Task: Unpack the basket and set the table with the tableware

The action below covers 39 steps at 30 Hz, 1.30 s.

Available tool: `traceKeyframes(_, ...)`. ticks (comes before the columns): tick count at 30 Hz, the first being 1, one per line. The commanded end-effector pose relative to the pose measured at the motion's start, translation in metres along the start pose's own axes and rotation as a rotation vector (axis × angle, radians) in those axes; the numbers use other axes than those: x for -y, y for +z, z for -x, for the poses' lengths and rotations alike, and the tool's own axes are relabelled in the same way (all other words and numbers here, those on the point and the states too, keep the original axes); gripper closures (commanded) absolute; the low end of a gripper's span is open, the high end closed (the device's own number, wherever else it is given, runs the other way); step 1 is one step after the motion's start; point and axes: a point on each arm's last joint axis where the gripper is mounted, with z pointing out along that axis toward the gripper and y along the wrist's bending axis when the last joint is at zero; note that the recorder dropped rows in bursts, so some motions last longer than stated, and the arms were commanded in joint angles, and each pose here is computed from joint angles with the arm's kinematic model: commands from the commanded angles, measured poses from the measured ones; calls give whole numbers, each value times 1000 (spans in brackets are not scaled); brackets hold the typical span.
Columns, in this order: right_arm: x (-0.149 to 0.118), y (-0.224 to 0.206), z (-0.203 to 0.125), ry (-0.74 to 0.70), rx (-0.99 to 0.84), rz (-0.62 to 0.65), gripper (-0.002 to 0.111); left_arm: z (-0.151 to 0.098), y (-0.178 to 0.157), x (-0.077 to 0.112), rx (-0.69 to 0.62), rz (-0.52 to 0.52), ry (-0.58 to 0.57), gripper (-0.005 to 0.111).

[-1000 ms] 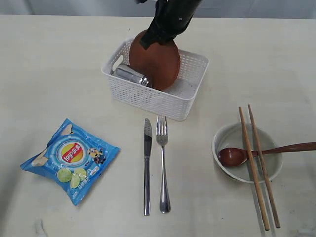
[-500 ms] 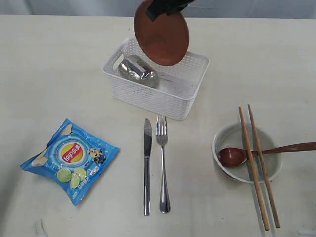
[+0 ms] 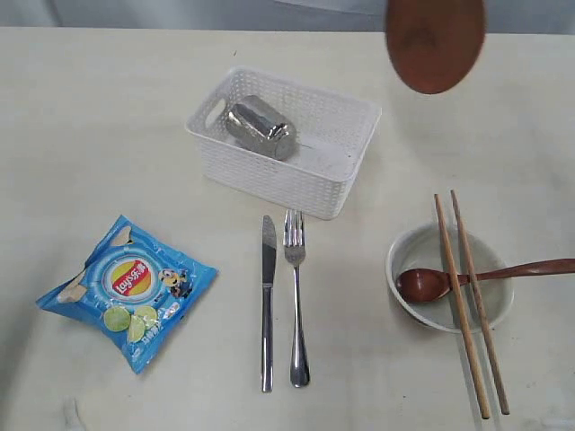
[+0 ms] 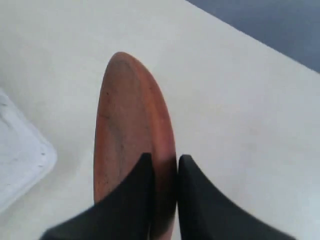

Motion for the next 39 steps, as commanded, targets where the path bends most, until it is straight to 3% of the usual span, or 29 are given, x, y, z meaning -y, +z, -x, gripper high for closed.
traceKeyframes(1,52,19,-36,260,-35,14,108,0,0,0,5,-5,-2,107)
traceKeyframes(4,77,59,-68,446,-104,118,108,0,0,0,5,-5,-2,107)
traceKeyframes(8,81,100,-86,580,-168,249,108,0,0,0,5,-5,-2,107)
traceKeyframes(13,59,146,-92,606,-217,406,108,0,0,0,5,-5,-2,107)
traceKeyframes(20,44,169,-100,591,-294,462,108,0,0,0,5,-5,-2,107)
traceKeyframes(28,32,176,-103,555,-348,490,108,0,0,0,5,-5,-2,107)
traceKeyframes(33,31,177,-106,496,-384,445,108,0,0,0,5,-5,-2,107)
traceKeyframes(35,31,177,-107,499,-392,434,100,0,0,0,5,-5,-2,107)
traceKeyframes(39,30,177,-107,506,-393,434,69,0,0,0,5,-5,-2,107)
